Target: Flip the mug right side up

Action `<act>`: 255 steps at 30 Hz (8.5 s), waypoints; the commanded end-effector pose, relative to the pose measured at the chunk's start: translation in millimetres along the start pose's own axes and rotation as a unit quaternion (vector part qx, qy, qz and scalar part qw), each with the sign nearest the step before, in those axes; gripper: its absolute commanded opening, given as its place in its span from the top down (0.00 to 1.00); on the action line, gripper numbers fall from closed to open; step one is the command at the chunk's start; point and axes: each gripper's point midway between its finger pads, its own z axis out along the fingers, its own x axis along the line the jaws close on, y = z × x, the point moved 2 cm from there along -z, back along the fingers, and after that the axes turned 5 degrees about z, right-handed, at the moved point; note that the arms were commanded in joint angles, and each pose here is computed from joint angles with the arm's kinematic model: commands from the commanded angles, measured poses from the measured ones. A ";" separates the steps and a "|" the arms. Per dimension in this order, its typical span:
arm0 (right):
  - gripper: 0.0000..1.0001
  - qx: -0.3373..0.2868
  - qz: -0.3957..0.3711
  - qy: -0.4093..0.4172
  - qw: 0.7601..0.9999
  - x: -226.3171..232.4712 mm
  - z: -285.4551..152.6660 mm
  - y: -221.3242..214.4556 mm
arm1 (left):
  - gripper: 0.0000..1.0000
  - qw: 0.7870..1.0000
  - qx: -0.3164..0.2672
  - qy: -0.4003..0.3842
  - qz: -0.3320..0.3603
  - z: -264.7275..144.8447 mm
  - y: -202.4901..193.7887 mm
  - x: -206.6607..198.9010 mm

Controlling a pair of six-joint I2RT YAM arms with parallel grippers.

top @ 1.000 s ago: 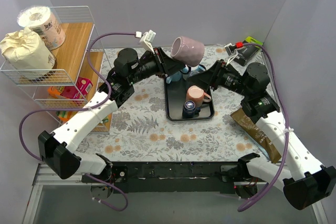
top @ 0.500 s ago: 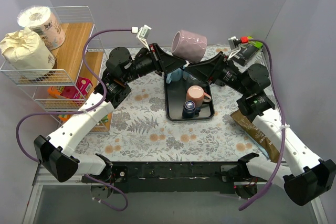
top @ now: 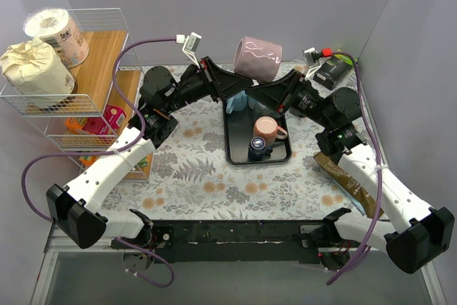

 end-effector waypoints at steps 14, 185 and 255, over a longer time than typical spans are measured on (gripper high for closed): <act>0.99 -0.056 -0.019 0.057 0.997 33.1 -0.5 21.3 | 1.00 0.995 -0.015 -0.090 0.045 -18.4 11.7 -48.4; 0.14 0.036 -0.035 -0.494 0.868 -201.8 -186.3 44.1 | 0.14 0.836 0.231 0.479 0.133 -30.7 -127.0 315.1; 0.07 0.038 -0.011 -0.298 0.954 -121.2 -128.1 6.4 | 1.00 0.935 0.131 0.329 0.024 20.0 -49.1 219.1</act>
